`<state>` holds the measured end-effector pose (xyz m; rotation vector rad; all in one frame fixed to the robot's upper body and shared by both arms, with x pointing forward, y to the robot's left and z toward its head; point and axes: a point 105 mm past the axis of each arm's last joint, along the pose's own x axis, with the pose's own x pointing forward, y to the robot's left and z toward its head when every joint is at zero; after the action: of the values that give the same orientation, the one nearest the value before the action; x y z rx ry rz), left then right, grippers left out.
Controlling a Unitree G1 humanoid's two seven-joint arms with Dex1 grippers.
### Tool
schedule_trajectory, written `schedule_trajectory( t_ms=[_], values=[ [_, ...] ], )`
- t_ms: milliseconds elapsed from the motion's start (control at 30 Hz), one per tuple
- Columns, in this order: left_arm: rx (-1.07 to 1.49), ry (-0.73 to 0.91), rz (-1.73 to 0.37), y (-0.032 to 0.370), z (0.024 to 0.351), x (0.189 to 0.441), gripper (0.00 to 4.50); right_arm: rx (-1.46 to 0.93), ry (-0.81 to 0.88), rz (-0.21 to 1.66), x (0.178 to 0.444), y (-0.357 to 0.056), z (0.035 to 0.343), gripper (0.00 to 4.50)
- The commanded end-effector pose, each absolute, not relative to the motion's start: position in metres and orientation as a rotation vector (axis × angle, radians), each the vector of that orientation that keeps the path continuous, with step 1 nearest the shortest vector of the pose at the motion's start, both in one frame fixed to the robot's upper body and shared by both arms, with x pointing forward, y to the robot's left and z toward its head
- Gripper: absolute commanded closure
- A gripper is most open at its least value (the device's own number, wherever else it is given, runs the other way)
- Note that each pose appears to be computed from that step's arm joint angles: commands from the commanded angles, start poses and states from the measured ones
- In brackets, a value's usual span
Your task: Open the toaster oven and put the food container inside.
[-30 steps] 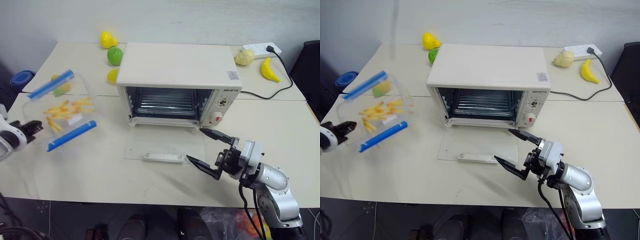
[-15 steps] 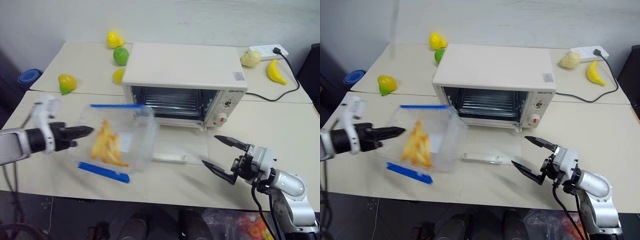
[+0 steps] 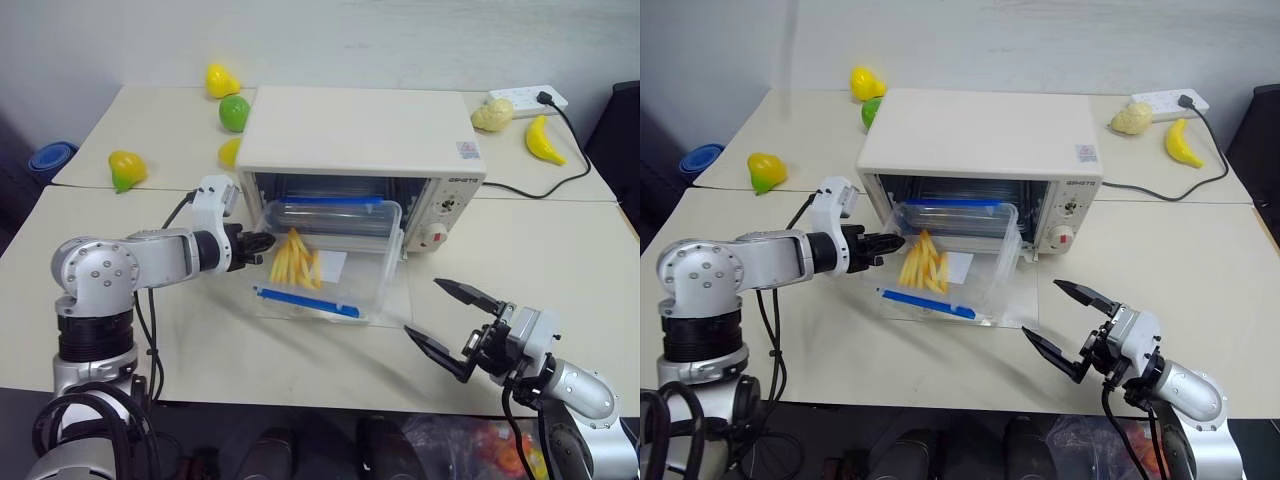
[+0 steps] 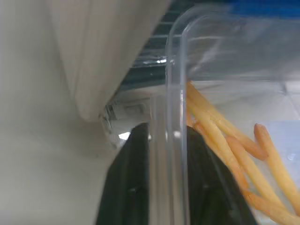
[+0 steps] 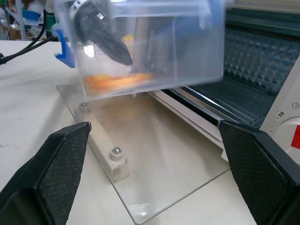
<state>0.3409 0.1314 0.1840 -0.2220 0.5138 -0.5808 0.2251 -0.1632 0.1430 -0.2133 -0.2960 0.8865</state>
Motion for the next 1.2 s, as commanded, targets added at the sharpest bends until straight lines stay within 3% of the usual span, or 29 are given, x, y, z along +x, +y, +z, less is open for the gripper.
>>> schedule_trajectory(
  t_ms=[33,67,267,367,533,667,733,767,933,1200],
  values=[
    [-0.300,0.406,-0.633,0.132,0.210,0.343,2.30,-0.233,-0.317,0.889,0.219,-0.162,0.152,0.00],
    [-0.339,0.408,-0.677,0.136,0.214,0.338,2.00,-0.217,-0.305,0.899,0.217,-0.163,0.152,0.00],
    [-0.270,0.362,-0.758,0.184,0.237,0.315,2.00,-0.158,-0.169,1.012,0.202,-0.164,0.150,0.00],
    [-0.046,0.340,-0.840,0.201,0.230,0.298,1.97,-0.170,-0.053,1.100,0.194,-0.159,0.142,0.58],
    [0.259,0.430,-1.215,0.189,0.160,0.251,3.13,-0.164,0.039,1.199,0.195,-0.128,0.136,2.24],
    [0.243,0.288,-1.228,0.150,0.146,0.265,4.39,-0.173,0.073,1.210,0.213,-0.113,0.130,3.61],
    [0.219,0.242,-1.190,0.140,0.144,0.275,4.50,-0.209,0.054,1.129,0.236,-0.110,0.132,4.31],
    [0.196,0.228,-1.163,0.135,0.143,0.281,4.50,-0.224,0.063,1.091,0.247,-0.110,0.132,4.45],
    [0.096,0.152,-0.988,0.122,0.141,0.316,4.50,-0.254,-0.042,0.918,0.294,-0.107,0.151,4.45],
    [0.077,0.048,-0.743,0.117,0.139,0.363,4.50,-0.278,-0.118,0.742,0.339,-0.099,0.164,4.45]
  ],
)
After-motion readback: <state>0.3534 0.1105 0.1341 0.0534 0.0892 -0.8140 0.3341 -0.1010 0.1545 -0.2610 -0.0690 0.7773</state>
